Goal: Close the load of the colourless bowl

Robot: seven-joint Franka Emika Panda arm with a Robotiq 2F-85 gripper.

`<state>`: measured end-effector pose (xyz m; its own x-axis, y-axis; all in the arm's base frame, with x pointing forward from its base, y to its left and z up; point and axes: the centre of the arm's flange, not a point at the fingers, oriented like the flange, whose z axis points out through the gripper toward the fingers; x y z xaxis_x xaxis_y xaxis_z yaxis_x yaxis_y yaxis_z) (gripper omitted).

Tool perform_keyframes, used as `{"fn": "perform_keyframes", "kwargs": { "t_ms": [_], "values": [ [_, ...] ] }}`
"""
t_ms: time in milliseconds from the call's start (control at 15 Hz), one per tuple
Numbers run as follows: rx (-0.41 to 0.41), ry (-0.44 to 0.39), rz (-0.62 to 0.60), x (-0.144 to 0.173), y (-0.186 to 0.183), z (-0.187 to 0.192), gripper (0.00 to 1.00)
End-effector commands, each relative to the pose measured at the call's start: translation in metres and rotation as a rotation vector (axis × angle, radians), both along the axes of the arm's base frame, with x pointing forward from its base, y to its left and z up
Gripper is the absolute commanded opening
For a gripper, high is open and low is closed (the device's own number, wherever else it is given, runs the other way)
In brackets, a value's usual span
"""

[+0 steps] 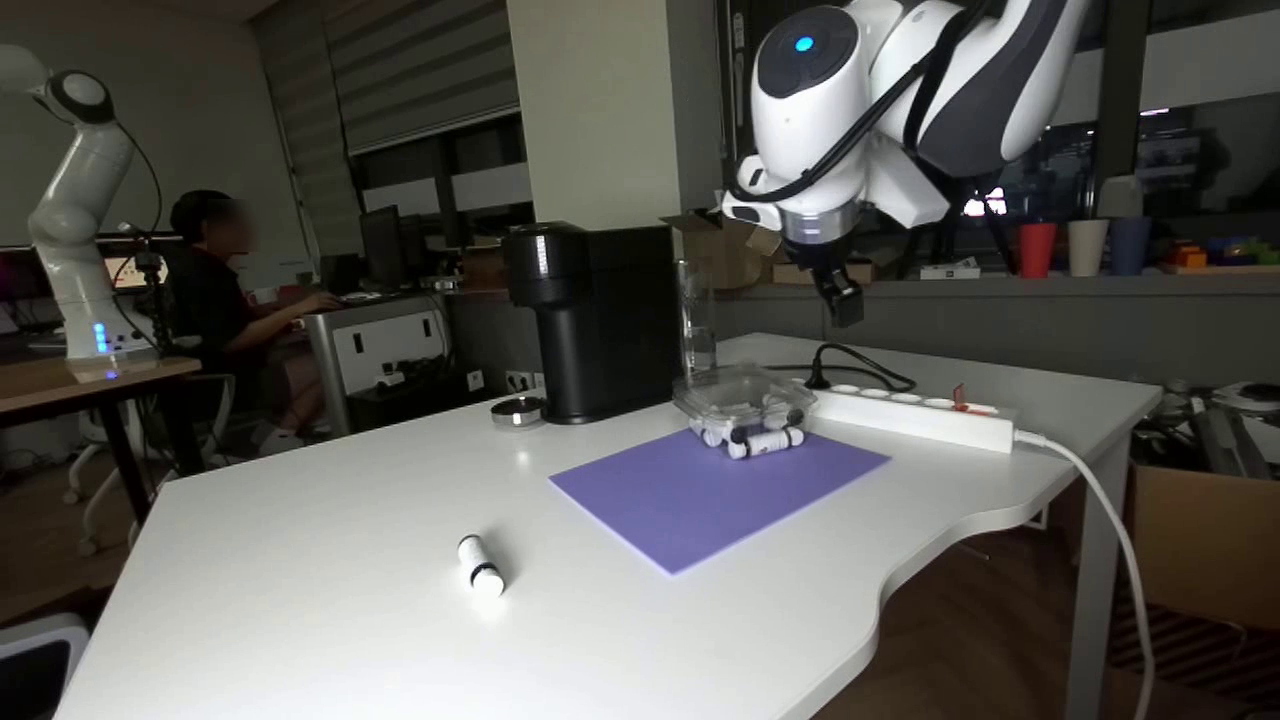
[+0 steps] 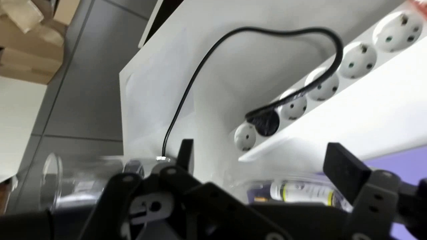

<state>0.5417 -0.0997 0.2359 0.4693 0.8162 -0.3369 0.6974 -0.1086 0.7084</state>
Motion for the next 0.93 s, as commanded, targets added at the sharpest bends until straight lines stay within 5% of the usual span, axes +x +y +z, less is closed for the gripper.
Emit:
{"fn": "perform_keyframes", "kwargs": {
  "t_ms": [0,400,867],
  "values": [
    [0.071,0.036,-0.106,-0.012,-0.04,0.032,1.0],
    [0.325,0.229,-0.13,-0.031,-0.031,0.082,1.0],
    [0.641,0.349,-0.388,-0.047,0.002,0.08,1.0]
  ]
}}
